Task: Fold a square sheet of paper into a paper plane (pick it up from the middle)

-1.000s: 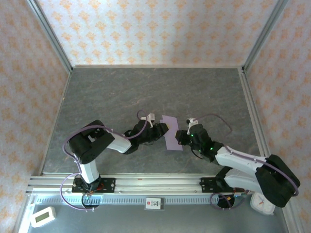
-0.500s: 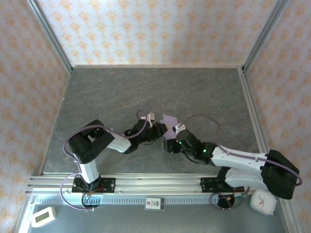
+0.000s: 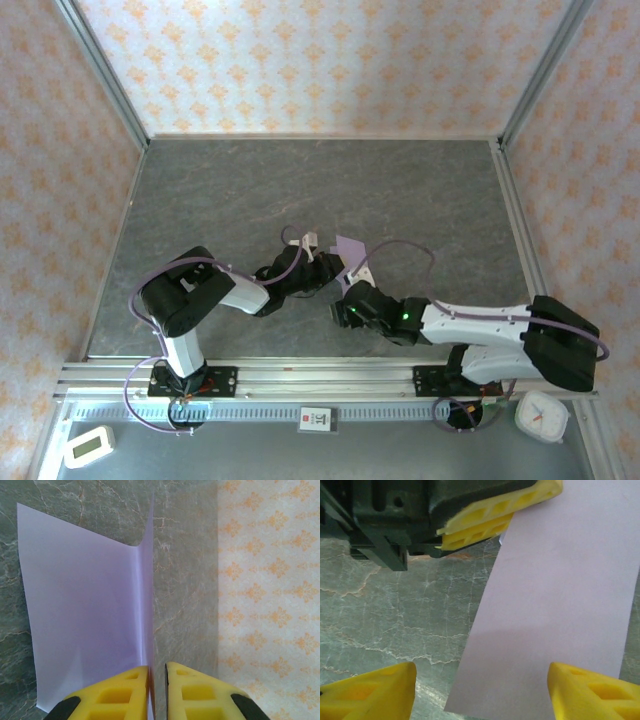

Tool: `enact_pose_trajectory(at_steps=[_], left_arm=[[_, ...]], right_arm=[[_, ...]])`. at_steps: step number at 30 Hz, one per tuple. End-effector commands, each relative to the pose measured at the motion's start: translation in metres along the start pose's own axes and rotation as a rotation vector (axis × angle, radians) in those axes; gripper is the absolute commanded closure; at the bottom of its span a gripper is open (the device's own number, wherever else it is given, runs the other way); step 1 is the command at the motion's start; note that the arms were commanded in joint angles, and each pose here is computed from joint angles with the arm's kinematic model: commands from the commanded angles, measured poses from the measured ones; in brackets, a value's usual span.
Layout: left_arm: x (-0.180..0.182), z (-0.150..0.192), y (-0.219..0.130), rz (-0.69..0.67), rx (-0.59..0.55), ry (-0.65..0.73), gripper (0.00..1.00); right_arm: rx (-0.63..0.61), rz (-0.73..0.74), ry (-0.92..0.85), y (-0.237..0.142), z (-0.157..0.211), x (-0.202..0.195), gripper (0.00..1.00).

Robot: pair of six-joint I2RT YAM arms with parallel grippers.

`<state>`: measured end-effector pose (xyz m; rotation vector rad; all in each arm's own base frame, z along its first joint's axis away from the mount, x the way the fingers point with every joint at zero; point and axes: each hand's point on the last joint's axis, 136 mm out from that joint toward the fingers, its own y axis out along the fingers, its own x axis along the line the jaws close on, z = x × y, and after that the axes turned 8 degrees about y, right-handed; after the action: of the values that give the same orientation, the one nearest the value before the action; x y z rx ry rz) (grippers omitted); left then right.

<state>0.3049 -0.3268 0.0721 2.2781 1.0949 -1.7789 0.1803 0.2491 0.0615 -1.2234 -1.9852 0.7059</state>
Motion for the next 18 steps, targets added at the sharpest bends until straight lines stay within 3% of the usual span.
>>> enact_pose_trajectory(at_steps=[1,6,14,18], left_arm=[[0.0038,0.0,0.001,0.0,0.009,0.009,0.84],[0.0045,0.0004,0.0014,0.0,0.01,0.006,0.84],[0.0045,0.0002,0.0017,0.001,0.01,0.006,0.84],[0.0046,0.0,0.0016,0.002,0.011,0.007,0.84]], right_arm=[[-0.038,0.071,-0.01,-0.0031,-0.0084,-0.0097,0.35],[-0.043,0.072,-0.014,-0.005,-0.0101,-0.01,0.52],[-0.035,0.062,-0.034,-0.0059,-0.0114,-0.0061,0.95],[-0.02,0.062,-0.052,-0.0037,-0.0091,-0.0049,1.0]])
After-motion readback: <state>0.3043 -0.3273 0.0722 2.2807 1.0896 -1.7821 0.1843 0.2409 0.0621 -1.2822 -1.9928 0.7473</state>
